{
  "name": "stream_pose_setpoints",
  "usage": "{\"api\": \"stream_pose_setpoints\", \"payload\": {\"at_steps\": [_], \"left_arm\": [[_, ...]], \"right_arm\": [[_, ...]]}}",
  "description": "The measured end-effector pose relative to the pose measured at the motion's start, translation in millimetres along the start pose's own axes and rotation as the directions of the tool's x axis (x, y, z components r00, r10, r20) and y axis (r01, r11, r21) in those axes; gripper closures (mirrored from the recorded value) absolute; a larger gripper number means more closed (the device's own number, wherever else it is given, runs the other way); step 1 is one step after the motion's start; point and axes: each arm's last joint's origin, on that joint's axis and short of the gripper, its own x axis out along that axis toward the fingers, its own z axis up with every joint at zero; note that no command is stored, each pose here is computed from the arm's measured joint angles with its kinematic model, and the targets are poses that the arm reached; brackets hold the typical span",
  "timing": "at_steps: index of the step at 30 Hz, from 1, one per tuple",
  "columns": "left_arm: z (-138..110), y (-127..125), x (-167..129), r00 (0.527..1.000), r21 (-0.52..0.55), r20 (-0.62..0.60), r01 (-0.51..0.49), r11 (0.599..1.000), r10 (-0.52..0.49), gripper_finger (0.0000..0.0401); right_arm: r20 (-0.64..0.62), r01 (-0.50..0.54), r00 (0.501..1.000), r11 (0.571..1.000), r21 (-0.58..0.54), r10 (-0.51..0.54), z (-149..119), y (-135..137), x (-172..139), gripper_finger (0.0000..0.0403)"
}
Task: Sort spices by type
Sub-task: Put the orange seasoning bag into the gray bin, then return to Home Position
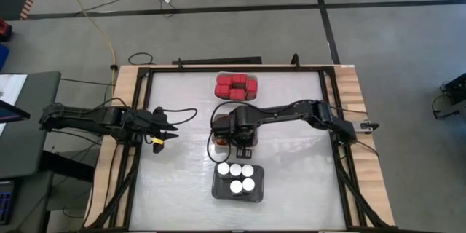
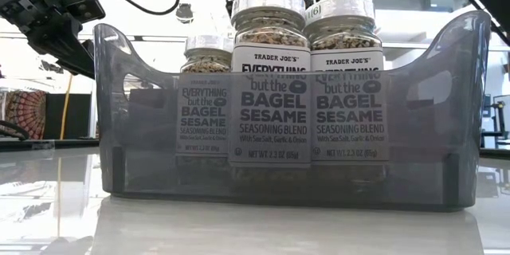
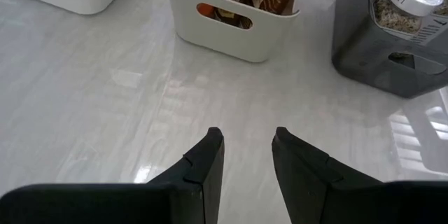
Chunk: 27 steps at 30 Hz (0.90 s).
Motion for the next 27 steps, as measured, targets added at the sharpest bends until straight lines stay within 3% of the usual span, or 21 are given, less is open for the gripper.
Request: {"api": "stream_pose_setpoints", "payload": {"at_steps": [9,20,27], "left_arm": [[0.0,0.0,0.0,1.000,0.000,0.000,0.000,1.000,0.000,0.0287],[0.0,0.0,0.0,1.000,-0.016,0.000,0.000,1.000,0.000,0.0287],[0.2,0.0,0.0,1.000,-0.018,0.002,0.000,1.000,0.000,0.0287]], "right_arm": [[0.086,-0.017,0.996,1.000,0.013,0.016,-3.9,-1.3,-19.7,0.0305],[0.094,-0.026,0.995,0.997,0.077,0.018,-6.3,-2.8,-25.4,0.0195],[0.198,-0.067,0.980,0.983,0.173,0.032,-22.9,-12.3,-73.2,0.0170]]}}
